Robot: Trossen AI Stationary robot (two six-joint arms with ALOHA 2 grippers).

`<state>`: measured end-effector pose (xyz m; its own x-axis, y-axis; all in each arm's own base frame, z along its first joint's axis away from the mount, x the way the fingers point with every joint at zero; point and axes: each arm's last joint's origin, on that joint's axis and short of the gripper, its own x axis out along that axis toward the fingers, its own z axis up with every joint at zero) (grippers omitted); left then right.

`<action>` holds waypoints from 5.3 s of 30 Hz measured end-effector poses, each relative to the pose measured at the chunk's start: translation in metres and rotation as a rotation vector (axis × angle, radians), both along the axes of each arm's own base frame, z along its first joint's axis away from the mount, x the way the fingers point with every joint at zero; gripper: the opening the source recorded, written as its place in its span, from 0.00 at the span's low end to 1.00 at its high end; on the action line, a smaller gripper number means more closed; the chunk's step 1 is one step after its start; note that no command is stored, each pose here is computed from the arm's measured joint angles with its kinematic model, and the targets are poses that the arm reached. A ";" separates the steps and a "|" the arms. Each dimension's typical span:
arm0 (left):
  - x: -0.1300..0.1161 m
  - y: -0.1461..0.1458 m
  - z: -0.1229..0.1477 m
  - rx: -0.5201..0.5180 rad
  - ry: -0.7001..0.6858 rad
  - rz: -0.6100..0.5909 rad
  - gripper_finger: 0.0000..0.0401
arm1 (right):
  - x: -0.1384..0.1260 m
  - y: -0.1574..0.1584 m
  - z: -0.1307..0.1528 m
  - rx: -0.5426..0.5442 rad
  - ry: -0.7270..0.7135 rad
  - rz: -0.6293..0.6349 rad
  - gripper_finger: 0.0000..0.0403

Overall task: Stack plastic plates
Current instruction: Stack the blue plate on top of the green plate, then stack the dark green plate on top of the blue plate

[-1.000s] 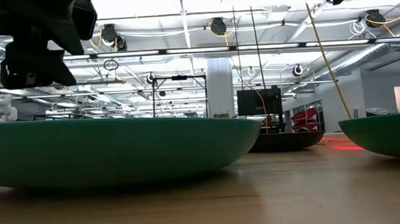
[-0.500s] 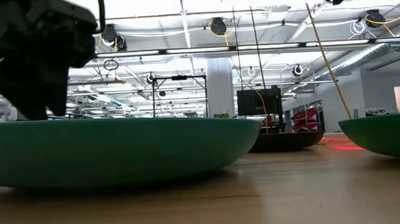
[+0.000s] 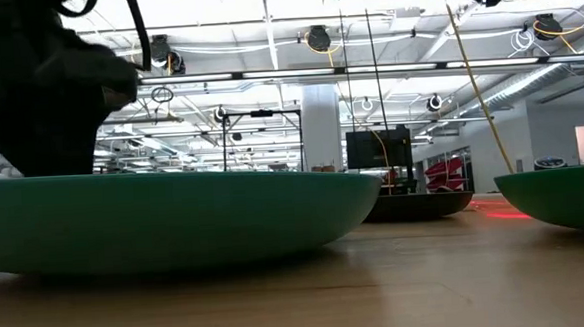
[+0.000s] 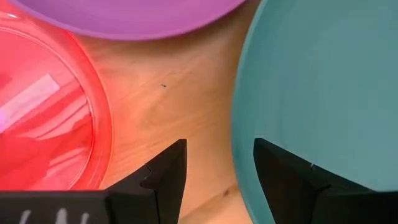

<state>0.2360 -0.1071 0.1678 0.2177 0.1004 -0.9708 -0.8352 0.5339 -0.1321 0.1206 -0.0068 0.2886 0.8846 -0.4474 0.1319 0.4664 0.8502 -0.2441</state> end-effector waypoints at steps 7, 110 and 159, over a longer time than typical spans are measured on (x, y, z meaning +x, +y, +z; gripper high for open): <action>0.014 -0.007 -0.016 -0.013 -0.036 -0.040 0.48 | 0.000 0.000 0.000 0.000 0.000 0.000 0.03; 0.060 0.377 0.093 0.276 -0.118 -0.203 0.05 | 0.005 0.000 -0.029 0.235 0.182 0.004 0.03; 0.158 0.120 0.132 0.386 -0.524 -1.119 0.26 | 0.005 0.001 -0.030 0.483 0.071 0.013 0.03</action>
<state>0.3941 0.0126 0.2999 0.7083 -0.1293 -0.6939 0.1919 0.9813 0.0129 0.1259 -0.0060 0.2583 0.8896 -0.4317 -0.1492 0.4518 0.8796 0.1487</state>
